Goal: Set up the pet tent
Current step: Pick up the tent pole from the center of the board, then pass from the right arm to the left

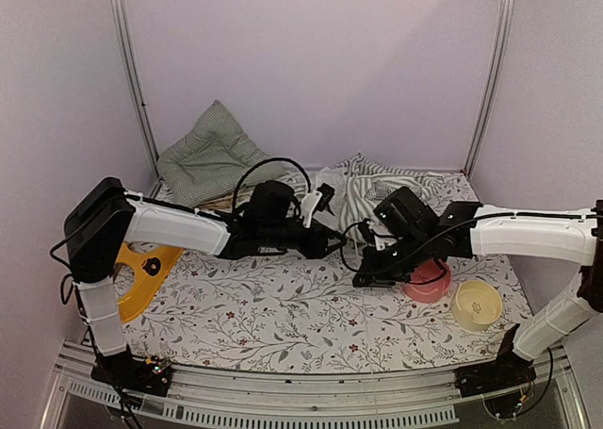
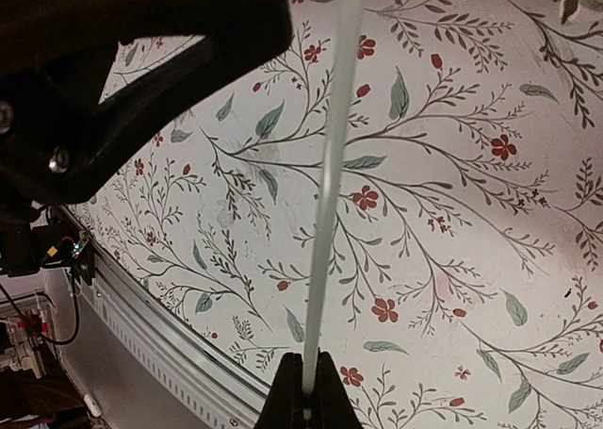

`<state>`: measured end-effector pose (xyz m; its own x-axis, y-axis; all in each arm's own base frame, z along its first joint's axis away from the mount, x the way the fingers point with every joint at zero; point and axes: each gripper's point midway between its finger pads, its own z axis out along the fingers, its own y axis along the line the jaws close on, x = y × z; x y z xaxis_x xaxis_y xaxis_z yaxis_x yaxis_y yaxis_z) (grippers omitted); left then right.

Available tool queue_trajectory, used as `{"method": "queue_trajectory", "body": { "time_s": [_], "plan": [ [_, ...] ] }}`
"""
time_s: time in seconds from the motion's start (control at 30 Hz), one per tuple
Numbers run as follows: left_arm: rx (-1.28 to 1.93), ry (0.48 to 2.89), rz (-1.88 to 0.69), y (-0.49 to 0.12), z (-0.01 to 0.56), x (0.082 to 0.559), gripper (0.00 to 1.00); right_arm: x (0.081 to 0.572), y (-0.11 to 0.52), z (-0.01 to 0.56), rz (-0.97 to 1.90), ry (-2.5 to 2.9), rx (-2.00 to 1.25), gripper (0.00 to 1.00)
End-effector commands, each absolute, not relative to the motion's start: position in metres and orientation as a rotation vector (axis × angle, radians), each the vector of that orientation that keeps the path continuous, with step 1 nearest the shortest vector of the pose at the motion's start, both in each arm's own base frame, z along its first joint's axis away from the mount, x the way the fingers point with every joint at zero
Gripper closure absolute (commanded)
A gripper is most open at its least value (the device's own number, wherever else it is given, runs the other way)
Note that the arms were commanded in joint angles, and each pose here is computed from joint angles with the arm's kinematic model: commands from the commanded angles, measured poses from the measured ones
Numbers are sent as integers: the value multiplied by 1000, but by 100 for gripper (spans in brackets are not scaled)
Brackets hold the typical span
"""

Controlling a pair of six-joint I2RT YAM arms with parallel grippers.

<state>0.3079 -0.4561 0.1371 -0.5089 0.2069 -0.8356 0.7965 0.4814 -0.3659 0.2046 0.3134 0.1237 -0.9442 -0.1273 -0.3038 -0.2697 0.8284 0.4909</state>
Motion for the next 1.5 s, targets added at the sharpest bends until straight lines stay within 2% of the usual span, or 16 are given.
{"method": "queue_trajectory", "body": {
  "time_s": [0.0,0.2,0.53,0.67,0.9,1.23,1.4,1.47],
  "plan": [
    [774,1895,-1034,-444,180,305,52,243,325,150,777,2599,-320,100],
    [731,1936,-1023,-422,177,294,52,262,334,164,780,2548,-309,100],
    [689,1909,-1101,-372,190,247,62,317,352,189,817,2465,-274,100],
    [707,1949,-1139,-370,177,229,61,335,363,195,863,2445,-271,100],
    [726,2042,-1169,-384,150,210,54,364,380,203,909,2420,-257,100],
    [787,2135,-1200,-406,120,186,54,394,387,214,944,2384,-219,100],
    [786,2166,-1203,-407,111,179,61,401,387,212,946,2383,-211,100],
    [787,2174,-1197,-408,109,178,69,403,387,213,947,2380,-209,100]
  ]
}}
